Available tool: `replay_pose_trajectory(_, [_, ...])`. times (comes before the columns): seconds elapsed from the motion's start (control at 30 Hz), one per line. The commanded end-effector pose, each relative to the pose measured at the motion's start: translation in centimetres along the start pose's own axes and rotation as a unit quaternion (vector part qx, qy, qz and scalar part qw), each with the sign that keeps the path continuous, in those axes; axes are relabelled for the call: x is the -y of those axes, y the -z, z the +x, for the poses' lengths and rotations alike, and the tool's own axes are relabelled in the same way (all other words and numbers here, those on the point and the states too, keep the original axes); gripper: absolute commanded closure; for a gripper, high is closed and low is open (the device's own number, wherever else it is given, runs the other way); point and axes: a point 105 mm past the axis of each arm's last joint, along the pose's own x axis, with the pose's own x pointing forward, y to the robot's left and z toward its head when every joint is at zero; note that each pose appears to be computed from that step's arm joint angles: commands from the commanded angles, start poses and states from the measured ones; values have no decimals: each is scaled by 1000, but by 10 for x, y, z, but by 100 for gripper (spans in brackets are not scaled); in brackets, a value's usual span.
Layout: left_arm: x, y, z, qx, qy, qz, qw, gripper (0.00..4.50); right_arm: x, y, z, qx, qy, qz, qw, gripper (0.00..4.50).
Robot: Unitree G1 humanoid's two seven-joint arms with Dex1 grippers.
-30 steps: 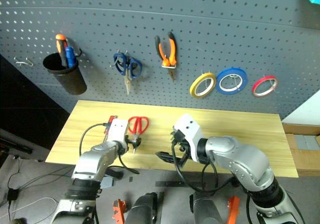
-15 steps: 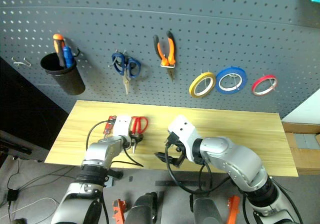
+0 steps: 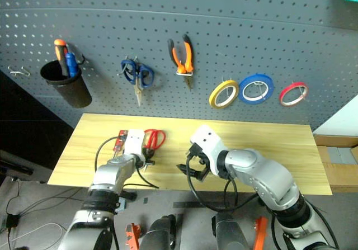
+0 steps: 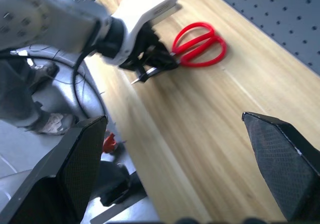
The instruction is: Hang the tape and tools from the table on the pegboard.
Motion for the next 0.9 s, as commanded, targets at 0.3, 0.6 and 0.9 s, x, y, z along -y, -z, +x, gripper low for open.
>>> replay_pose_trajectory(0.3, [0, -26, -64, 173, 72, 23, 982, 349, 29, -56, -34, 140, 62, -64, 986, 0])
replay_pose_trajectory(0.6, [3, -67, -126, 322, 70, 98, 939, 349, 41, -84, -62, 238, 101, -101, 961, 0])
replay_pose_trajectory(0.9, [-7, -125, -169, 457, 9, 156, 875, 349, 40, -92, -62, 255, 71, -116, 957, 0])
